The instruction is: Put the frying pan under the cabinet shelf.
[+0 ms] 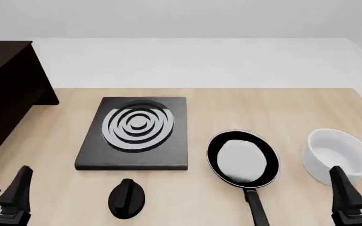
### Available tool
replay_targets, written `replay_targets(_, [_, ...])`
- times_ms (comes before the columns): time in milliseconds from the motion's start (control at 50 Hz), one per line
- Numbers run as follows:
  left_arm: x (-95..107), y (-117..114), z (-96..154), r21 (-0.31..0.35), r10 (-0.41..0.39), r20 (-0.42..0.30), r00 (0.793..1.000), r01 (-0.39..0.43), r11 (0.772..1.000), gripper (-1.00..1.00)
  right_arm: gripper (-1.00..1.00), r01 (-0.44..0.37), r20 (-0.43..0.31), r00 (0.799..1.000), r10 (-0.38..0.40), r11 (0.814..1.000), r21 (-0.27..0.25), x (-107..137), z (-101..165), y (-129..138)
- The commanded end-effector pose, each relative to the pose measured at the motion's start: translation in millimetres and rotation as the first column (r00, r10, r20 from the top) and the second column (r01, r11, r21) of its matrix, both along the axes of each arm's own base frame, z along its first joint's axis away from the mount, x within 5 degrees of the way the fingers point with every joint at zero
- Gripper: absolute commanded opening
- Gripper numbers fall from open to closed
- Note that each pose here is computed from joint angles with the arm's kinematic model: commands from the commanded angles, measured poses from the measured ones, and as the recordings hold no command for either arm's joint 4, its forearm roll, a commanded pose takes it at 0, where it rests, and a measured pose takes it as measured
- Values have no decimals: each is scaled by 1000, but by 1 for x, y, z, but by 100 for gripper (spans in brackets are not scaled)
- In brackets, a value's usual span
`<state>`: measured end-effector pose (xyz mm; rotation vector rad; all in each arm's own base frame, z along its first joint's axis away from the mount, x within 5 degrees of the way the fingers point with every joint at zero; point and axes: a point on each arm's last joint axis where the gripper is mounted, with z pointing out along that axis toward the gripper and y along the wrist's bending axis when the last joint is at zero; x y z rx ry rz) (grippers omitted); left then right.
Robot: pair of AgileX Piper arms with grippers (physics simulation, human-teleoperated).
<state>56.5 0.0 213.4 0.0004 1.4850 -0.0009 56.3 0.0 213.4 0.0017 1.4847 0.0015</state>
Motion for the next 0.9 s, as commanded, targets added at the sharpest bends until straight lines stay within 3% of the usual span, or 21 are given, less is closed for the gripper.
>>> replay_targets(20, [3, -1, 0, -3, -11, -15, 1000, 11, 1000, 100, 100, 0, -1, 1000, 0, 1000, 0, 0, 1, 0])
replay_targets(200, [20, -2, 0, -45, -35, -71, 997, 32, 999, 100, 100, 0, -1, 1000, 0, 1000, 1, 0, 1, 0])
replay_targets(320, [35, -5, 14, -32, -56, -97, 994, 53, 998, 100, 100, 0, -2, 1000, 0, 1000, 2, 1, 1, 0])
replay_targets(440, [53, -9, 32, -69, -89, -163, 983, 79, 994, 100, 100, 0, -2, 1000, 0, 1000, 3, 1, 1, 0])
replay_targets(520, [67, -17, 47, -73, -141, -221, 965, 128, 989, 100, 100, 1, -4, 1000, -1, 1000, 8, 2, 1, 0])
replay_targets(680, [80, -33, 75, -142, -237, -280, 930, 204, 969, 100, 100, 1, -3, 1000, -1, 1000, 4, 1, 1, 0])
replay_targets(900, [98, -62, 90, -200, -362, -364, 858, 307, 930, 100, 100, 1, -4, 1000, -1, 1000, 6, 1, 1, 0])
